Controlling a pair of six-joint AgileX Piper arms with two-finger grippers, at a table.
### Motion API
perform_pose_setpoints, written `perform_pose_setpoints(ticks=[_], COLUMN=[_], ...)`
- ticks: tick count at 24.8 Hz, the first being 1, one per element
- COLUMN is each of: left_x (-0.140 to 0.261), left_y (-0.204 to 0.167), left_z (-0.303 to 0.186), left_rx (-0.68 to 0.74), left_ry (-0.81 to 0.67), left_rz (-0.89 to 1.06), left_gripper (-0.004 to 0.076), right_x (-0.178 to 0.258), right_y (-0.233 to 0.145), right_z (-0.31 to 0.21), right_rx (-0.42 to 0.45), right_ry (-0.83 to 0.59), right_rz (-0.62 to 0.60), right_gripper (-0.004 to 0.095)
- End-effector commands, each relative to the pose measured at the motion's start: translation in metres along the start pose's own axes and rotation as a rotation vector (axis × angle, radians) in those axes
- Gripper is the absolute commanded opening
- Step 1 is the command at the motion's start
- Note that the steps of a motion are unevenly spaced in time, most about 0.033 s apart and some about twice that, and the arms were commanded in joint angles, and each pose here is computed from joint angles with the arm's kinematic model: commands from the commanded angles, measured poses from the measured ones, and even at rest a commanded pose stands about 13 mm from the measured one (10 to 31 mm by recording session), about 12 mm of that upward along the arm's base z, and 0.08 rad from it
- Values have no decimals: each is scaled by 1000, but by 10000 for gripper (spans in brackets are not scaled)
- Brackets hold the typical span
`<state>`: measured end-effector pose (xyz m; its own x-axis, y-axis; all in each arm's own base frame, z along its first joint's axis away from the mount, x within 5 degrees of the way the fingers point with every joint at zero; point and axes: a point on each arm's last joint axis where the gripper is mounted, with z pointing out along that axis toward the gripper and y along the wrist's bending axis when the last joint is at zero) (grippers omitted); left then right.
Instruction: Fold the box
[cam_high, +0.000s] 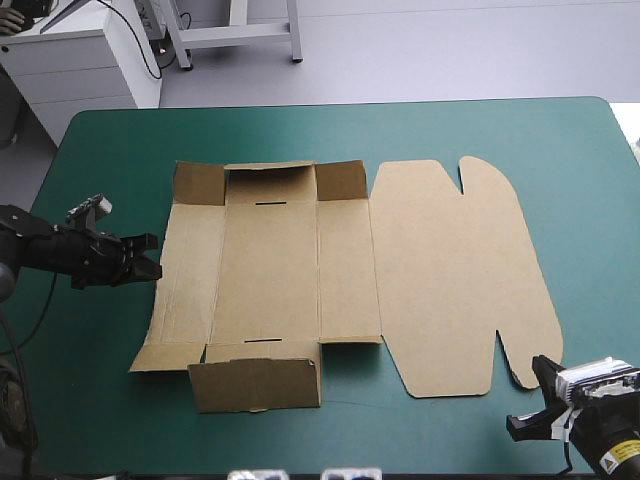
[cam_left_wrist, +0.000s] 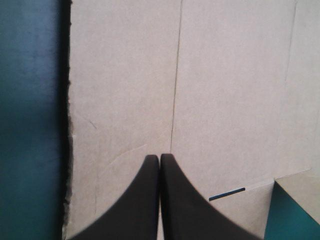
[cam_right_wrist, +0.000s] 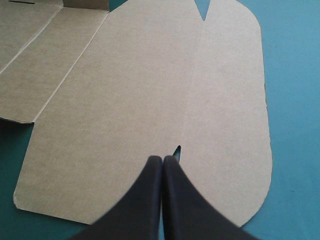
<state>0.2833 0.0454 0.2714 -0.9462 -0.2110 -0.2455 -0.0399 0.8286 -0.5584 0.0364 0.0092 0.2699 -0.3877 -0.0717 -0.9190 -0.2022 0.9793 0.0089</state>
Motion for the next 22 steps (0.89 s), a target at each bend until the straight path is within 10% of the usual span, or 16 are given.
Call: perform_pose_setpoints(ticks=[1, 7, 22], left_x=[-9, -5, -9], left_y=[-11, 21, 33], left_z=[-8, -7, 5], left_rx=[95, -239, -249], left_ry=[42, 83, 128], left_rz=[-47, -147, -129], left_gripper=[-8, -8, -8], right_x=[-13, -13, -13], right_y=[-1, -1, -1], right_z=[-2, -2, -2], right_rx=[10, 10, 10], right_ry=[-78, -78, -78], right_rz=[-4, -4, -4], right_gripper=[-20, -20, -20])
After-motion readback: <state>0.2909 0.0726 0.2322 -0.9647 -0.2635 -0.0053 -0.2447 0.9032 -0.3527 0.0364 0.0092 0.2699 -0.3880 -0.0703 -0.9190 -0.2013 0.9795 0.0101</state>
